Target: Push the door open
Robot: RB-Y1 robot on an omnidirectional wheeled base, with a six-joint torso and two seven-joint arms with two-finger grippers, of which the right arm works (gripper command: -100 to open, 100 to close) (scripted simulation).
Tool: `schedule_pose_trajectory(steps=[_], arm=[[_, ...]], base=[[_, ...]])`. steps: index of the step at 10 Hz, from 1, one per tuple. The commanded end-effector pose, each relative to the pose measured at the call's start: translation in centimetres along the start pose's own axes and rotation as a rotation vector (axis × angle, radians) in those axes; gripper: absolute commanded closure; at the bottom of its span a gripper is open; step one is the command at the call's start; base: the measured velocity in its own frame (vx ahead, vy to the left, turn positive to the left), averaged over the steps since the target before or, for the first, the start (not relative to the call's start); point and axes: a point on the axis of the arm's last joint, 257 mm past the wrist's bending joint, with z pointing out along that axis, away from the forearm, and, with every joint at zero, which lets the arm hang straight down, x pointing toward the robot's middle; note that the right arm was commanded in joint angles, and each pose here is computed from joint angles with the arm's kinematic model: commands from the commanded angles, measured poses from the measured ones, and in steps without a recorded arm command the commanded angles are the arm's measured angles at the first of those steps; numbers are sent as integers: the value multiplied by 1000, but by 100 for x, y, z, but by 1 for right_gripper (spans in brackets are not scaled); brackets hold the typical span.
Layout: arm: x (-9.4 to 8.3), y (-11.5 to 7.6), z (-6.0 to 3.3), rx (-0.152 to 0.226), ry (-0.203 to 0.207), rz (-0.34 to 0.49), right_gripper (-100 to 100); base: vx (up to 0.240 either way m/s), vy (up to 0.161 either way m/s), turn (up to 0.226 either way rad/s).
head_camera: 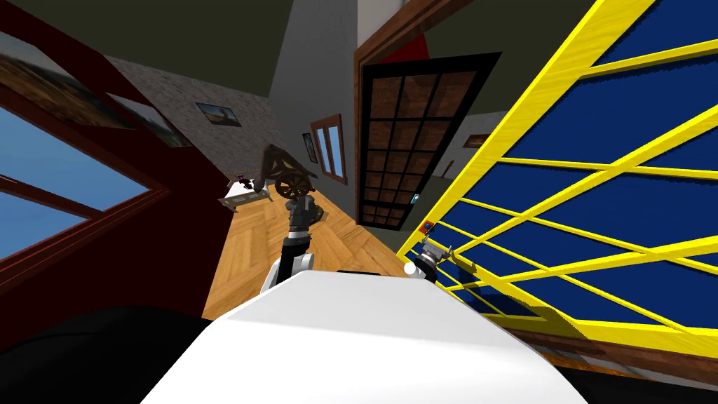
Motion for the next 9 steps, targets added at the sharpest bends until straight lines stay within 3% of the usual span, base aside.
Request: schedule_pose_trajectory(steps=[1, 6, 9], arm=[[-168, 51, -70, -33, -43, 37, -100], [-535, 146, -270, -103, -135, 103, -100], [-825, 206, -496, -167, -213, 155, -100]], base=[[-8, -132, 350], [-11, -129, 250], [-41, -148, 347]])
